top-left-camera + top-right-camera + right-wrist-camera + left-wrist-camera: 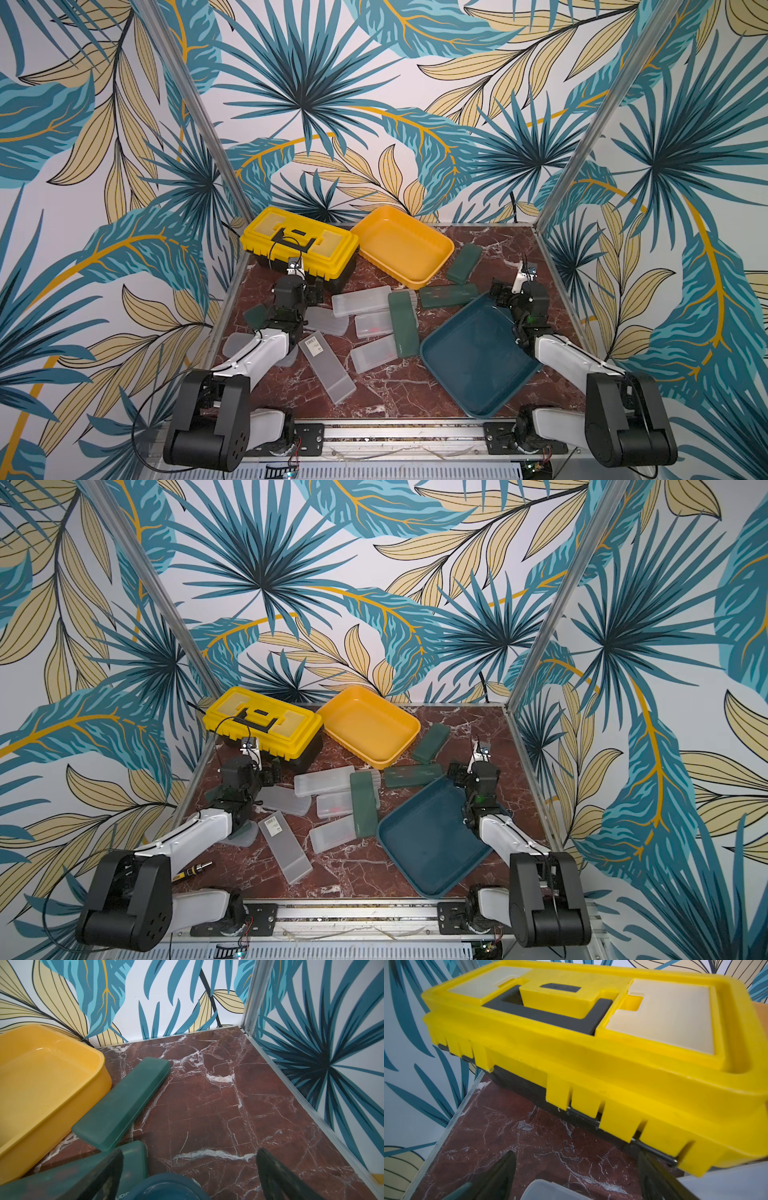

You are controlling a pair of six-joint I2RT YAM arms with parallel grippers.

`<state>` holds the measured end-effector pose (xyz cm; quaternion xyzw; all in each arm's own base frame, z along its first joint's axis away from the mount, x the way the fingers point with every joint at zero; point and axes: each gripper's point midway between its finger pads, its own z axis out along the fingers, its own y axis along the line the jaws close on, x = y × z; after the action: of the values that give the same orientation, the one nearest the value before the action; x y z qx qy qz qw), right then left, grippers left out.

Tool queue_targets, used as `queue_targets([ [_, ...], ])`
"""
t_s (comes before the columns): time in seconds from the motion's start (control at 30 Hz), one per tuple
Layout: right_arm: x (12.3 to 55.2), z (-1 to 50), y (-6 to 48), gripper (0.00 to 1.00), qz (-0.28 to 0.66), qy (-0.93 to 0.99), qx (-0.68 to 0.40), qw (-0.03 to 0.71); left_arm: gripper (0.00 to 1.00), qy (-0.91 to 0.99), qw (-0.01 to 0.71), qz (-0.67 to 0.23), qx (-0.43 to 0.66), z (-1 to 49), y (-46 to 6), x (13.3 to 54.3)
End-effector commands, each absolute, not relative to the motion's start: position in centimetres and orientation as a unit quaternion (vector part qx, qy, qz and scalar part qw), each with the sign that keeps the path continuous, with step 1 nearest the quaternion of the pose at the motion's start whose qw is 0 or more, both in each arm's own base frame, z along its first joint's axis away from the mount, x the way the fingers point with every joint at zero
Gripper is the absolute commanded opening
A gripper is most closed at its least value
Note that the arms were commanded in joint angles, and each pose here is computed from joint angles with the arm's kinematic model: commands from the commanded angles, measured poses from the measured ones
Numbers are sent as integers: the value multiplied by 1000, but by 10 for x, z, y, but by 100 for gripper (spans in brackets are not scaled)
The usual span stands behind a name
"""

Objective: Place the pencil cases by color into the storage box
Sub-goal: Move the distractor to the corner of the board.

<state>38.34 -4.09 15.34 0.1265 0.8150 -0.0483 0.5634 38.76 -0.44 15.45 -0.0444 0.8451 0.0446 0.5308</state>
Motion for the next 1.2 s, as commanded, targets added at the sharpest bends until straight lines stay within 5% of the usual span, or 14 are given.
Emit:
queue_targets([
  [0.0,371,145,-50,99,-58,838,174,514,91,866,492,50,-75,164,-1,376],
  [0.3,351,170,-37,99,-14,847,207,489,89,892,432,-13,-132,185,-12,337],
  [0.73,340,217,12,99,31,794,108,597,88,817,552,-120,-118,254,-40,330],
  [1.17,324,235,26,99,54,779,83,619,87,805,560,-189,-60,256,-78,337],
])
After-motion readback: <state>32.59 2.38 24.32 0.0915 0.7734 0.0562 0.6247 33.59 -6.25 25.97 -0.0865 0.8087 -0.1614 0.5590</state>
